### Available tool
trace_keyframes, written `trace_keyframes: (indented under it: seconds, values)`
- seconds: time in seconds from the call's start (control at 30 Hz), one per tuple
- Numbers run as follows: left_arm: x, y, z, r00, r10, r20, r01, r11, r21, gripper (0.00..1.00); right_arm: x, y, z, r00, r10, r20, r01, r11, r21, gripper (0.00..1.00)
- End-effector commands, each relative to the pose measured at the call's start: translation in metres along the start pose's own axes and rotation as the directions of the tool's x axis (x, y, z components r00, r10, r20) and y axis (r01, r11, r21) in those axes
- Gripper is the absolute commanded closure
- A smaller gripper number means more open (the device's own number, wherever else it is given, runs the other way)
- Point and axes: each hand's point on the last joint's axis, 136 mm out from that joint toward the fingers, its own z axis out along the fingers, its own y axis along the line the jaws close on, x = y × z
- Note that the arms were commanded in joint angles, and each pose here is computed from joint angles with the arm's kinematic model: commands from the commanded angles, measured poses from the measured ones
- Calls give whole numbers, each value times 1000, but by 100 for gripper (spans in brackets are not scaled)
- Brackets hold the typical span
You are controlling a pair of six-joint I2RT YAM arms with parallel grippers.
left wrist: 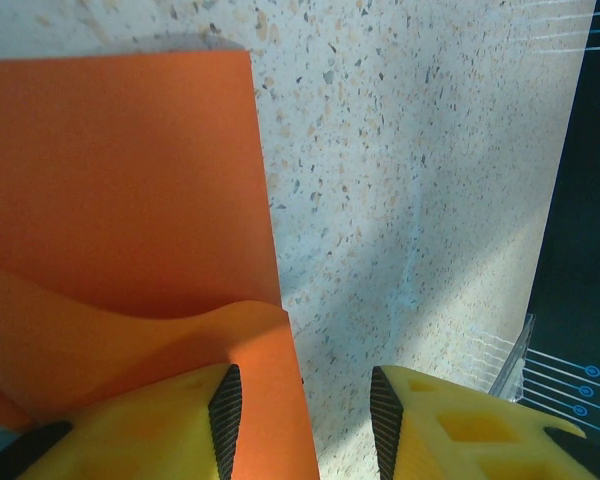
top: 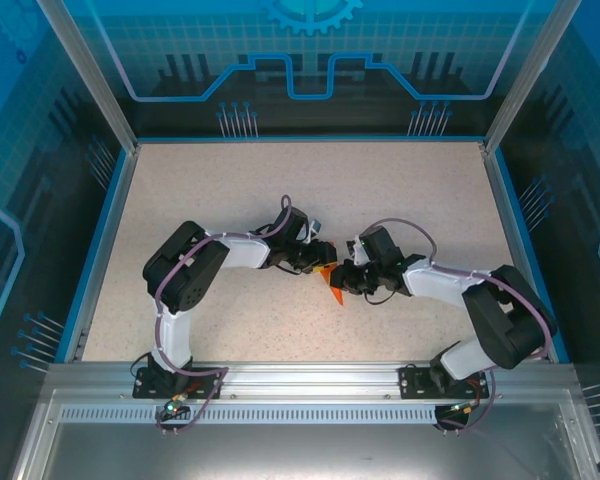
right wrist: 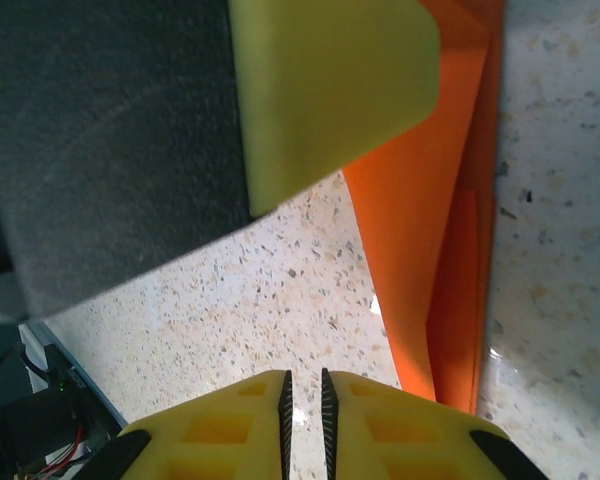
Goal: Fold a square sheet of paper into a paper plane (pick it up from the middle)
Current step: Fold the wing for the fifth time at the center of the table.
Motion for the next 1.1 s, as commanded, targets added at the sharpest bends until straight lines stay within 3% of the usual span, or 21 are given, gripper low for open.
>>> trace_keyframes:
  seconds: [0.0,0.7,1.07]
  values:
    - [20,44,16,997,-53,-59,46,992,-115,58,-5,15,6,1000,-10,-5,9,999,-36,81]
    - [20,45,15,997,-59,-57,52,992,-118,58,-8,10,17,1000,24,-18,-25,999,-24,81]
    - [20,45,15,997,-56,-57,49,992,-120,58,11,-26,28,995,66,-79,-59,994,90,82]
